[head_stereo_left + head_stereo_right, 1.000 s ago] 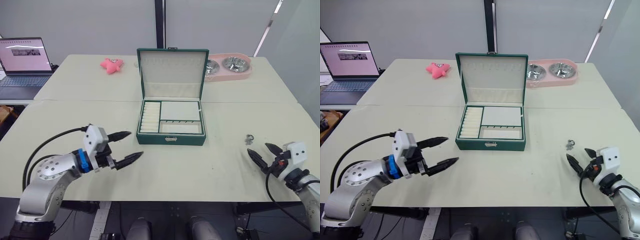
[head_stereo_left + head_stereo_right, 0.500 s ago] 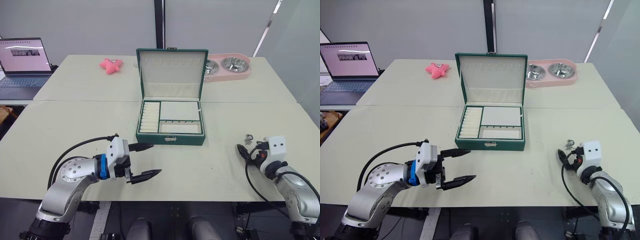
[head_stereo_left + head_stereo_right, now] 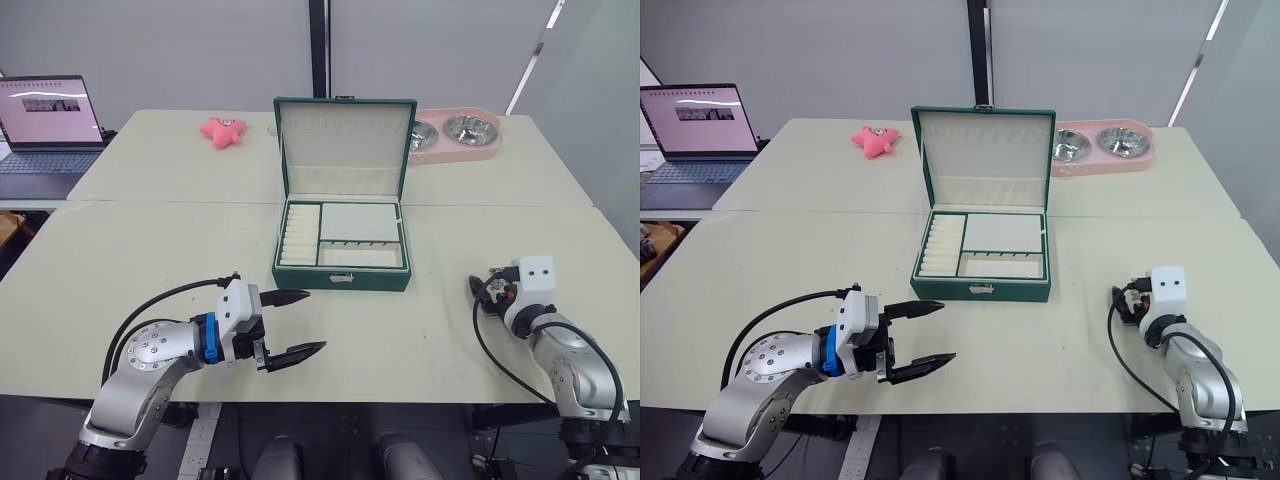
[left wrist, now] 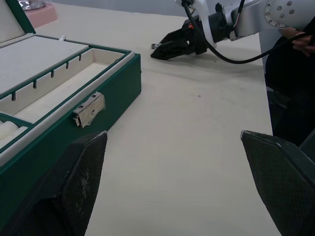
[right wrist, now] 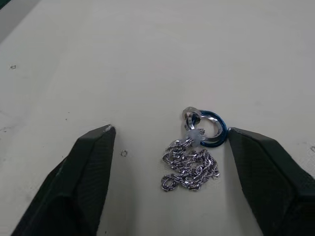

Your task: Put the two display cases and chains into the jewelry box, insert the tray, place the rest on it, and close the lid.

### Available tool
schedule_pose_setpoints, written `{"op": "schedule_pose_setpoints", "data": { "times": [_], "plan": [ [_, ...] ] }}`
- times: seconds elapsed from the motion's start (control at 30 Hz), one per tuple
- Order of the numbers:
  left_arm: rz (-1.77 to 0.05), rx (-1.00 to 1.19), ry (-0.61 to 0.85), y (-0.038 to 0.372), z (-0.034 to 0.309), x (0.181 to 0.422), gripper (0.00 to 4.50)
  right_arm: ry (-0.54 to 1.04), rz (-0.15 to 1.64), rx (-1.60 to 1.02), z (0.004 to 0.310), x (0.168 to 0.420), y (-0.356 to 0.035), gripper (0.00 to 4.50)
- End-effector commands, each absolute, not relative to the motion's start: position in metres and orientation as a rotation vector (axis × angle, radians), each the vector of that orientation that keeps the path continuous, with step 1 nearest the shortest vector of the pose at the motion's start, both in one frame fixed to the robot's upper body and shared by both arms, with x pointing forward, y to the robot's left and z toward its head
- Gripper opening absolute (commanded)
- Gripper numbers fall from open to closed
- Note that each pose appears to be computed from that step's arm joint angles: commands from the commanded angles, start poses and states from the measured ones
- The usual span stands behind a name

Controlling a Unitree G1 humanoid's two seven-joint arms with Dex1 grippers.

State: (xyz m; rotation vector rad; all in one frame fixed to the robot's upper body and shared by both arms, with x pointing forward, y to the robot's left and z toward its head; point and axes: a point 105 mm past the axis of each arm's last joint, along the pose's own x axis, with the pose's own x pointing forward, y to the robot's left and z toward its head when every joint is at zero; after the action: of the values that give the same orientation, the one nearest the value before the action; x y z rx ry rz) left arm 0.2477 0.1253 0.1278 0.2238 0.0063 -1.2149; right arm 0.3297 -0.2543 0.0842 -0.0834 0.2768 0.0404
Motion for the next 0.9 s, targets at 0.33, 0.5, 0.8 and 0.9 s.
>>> {"op": "schedule_pose_setpoints", "data": {
  "times": [0.33,0.5,0.8,0.9],
  "plan": [
    [-1.220,0.236,-0.040,0.121,0.134,0.254,4.50,0.417,0.005,-0.058,0.052,0.315,-0.261,0.52],
    [-1.217,0.237,-0.044,0.121,0.134,0.256,4.50,0.425,0.003,-0.056,0.047,0.312,-0.262,0.38],
    [-1.213,0.225,-0.065,0.120,0.137,0.257,4.50,0.328,0.048,-0.082,0.066,0.318,-0.257,0.38],
    [-1.216,0.221,-0.069,0.119,0.137,0.256,4.50,0.294,0.068,-0.087,0.074,0.319,-0.256,0.38]
  ]
}}
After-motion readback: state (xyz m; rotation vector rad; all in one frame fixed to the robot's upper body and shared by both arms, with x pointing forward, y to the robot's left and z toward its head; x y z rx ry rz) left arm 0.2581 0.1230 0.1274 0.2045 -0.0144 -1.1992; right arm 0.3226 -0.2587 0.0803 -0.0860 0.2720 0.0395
